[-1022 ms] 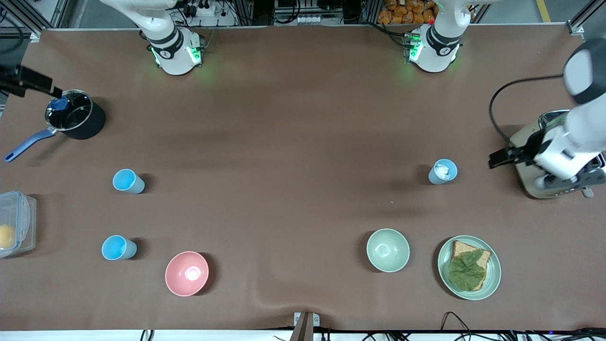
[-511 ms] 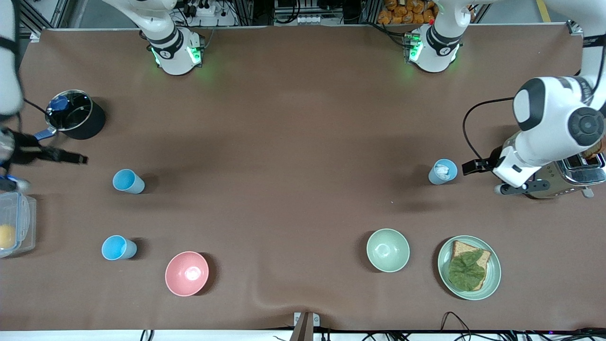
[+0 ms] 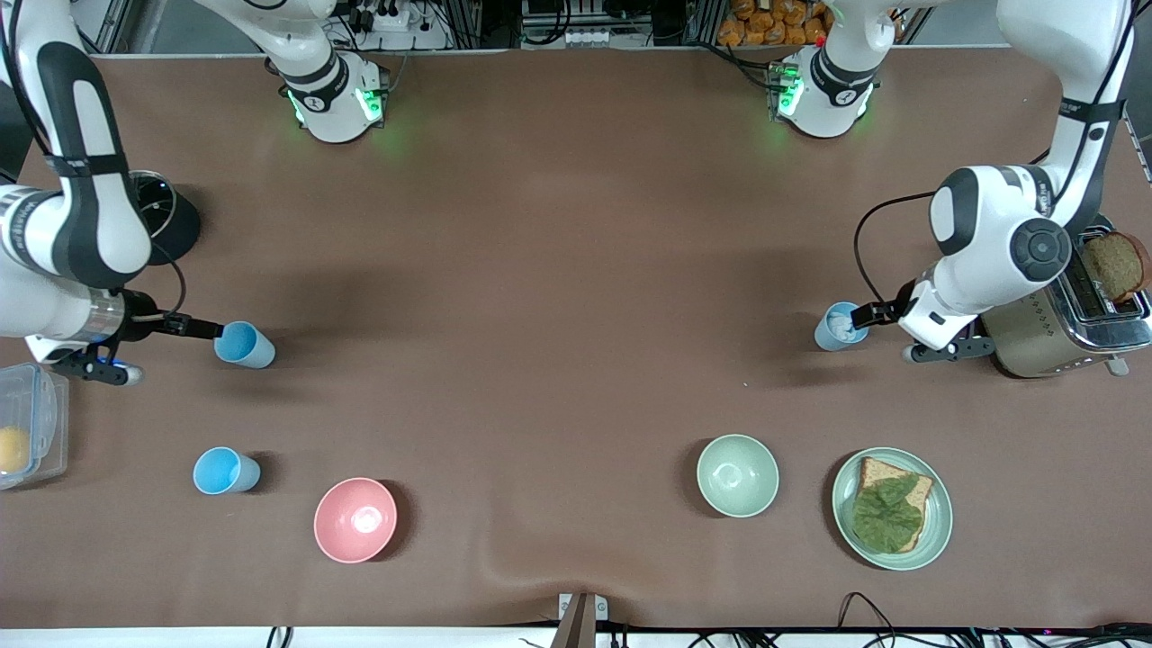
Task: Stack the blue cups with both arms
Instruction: 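Close the left gripper on the tissue cup while the right gripper grasps its cup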
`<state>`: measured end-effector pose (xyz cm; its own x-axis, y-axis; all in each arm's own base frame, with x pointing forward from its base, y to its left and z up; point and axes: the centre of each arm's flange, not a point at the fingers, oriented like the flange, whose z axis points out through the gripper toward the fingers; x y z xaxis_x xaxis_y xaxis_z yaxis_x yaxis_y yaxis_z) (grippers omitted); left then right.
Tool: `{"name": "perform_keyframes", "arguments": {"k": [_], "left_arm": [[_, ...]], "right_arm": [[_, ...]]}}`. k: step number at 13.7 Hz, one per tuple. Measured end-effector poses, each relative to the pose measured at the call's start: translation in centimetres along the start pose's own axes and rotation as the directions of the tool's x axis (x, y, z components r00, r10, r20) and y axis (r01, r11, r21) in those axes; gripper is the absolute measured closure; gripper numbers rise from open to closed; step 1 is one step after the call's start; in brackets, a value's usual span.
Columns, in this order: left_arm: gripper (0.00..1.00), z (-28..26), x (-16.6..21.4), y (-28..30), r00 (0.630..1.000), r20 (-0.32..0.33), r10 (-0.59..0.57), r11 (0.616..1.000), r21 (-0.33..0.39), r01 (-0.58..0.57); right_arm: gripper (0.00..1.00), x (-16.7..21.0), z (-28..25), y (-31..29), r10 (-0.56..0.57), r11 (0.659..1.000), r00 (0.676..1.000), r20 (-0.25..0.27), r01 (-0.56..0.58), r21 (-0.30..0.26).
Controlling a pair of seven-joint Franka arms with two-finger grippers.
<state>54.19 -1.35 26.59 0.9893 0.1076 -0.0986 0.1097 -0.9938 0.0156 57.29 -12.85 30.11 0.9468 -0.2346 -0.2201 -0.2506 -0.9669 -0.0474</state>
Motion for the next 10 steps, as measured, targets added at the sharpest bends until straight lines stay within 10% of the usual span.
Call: {"name": "perform_keyframes", "arguments": {"k": [4, 10], "left_arm": [[0.11, 2.2, -0.4, -0.1, 1.0, 0.009, 0.0, 1.0, 0.0, 0.0], [0.76, 3.5, -0.4, 0.7, 1.0, 0.012, 0.013, 1.0, -0.001, -0.013]], "right_arm": [[0.0, -0.3, 3.2, 0.7, 0.012, 1.0, 0.999, -0.045, -0.012, -0.006], [0.11, -0.5, 7.8, 1.1, 0.018, 1.0, 0.999, -0.037, -0.018, -0.014]]}}
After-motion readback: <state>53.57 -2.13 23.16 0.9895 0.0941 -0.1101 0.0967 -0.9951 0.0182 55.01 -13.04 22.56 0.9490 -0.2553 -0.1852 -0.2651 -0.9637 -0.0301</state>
